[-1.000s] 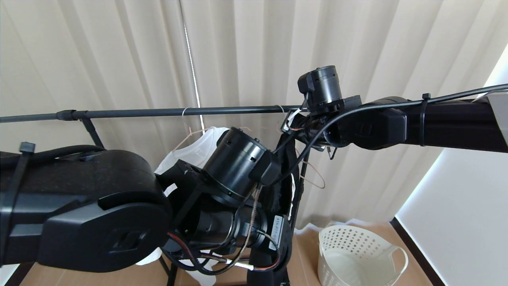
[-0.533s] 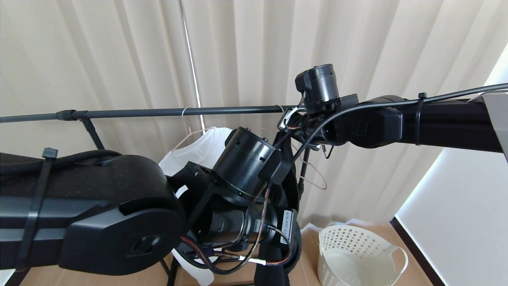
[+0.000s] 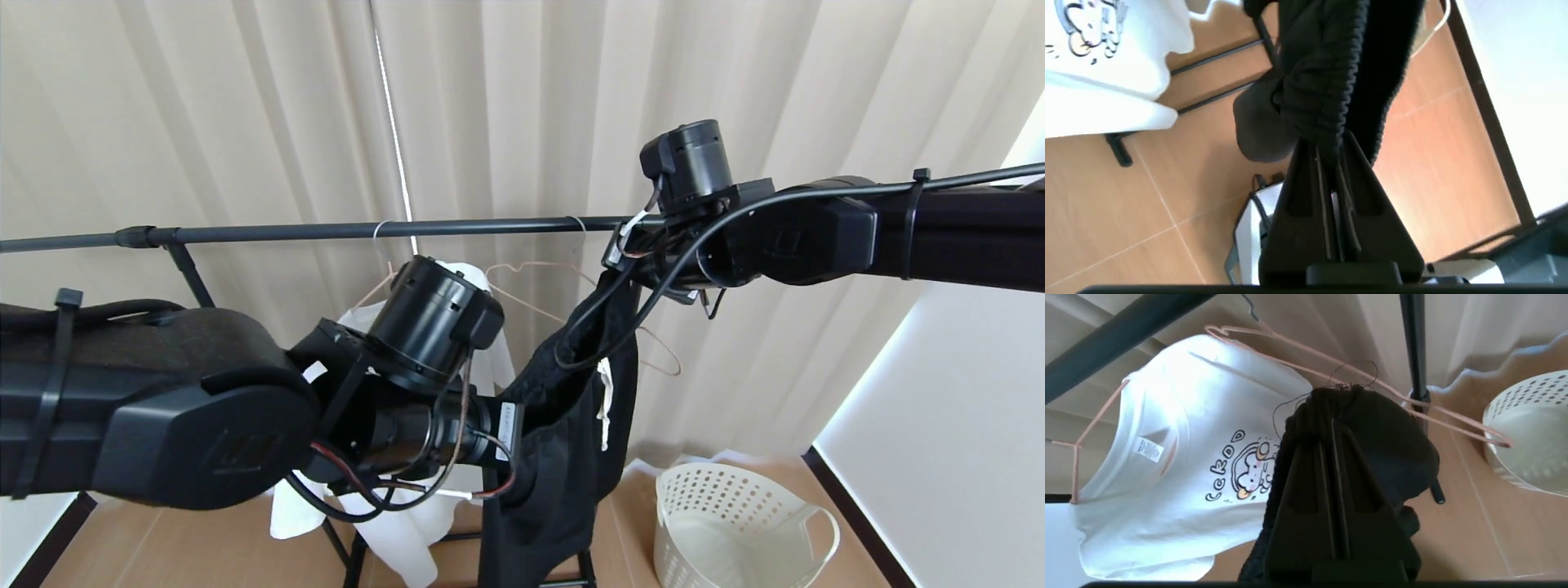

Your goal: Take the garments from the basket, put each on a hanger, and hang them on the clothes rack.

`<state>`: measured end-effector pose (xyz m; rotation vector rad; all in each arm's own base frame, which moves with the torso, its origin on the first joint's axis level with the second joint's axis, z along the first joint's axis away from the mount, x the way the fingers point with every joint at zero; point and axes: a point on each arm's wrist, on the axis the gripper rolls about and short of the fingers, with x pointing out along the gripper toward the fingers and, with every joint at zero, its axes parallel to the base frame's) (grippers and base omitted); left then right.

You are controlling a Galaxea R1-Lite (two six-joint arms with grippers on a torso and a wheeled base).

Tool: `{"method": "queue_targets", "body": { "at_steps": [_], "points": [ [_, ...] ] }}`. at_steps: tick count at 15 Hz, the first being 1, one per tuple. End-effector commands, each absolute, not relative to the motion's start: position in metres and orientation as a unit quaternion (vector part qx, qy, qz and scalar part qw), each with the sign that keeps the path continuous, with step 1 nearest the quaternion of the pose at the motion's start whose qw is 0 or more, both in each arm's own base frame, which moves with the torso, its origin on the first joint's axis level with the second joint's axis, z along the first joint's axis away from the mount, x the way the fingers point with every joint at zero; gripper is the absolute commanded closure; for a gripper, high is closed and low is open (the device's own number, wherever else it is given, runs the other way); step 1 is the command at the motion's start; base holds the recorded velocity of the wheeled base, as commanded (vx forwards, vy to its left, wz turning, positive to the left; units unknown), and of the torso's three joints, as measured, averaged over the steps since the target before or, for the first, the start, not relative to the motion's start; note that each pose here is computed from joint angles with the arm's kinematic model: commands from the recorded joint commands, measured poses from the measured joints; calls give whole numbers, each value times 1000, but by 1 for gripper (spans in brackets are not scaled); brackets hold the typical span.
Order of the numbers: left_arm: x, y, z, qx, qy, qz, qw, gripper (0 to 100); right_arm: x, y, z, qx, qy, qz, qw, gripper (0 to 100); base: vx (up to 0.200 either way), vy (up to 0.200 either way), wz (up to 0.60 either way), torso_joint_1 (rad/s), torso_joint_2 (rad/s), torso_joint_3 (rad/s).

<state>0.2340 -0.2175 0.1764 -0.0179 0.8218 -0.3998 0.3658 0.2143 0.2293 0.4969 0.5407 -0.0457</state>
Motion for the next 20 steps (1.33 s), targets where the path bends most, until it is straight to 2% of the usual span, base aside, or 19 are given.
{"method": "queue_targets", "body": {
  "at_steps": [1,4,7,9,12,17,18,20],
  "points": [
    [252,-204,186,-18,371,-178,911,100,350,203,245,235,257,-19,937,100,0,0,0,0,0,0],
    [271,-192,194,-19,323,-175,930,100,332,193,258,220,253,-11,942,100,0,0,0,0,0,0],
    [289,-194,180,-26,314,-166,935,100,307,189,263,181,256,5,950,100,0,0,0,0,0,0],
    [294,-193,182,-36,294,-167,940,100,304,188,260,164,258,0,952,100,0,0,0,0,0,0],
    [302,-198,187,-59,249,-174,951,100,299,190,248,126,261,-31,957,100,0,0,0,0,0,0],
    [304,-195,201,-112,213,-170,955,100,292,192,235,92,273,-42,957,100,0,0,0,0,0,0],
    [304,-196,207,-139,197,-168,956,100,282,194,233,84,277,-37,957,100,0,0,0,0,0,0],
    [302,-197,210,-144,192,-168,956,100,266,193,235,66,279,-23,958,100,0,0,0,0,0,0]
  ]
}}
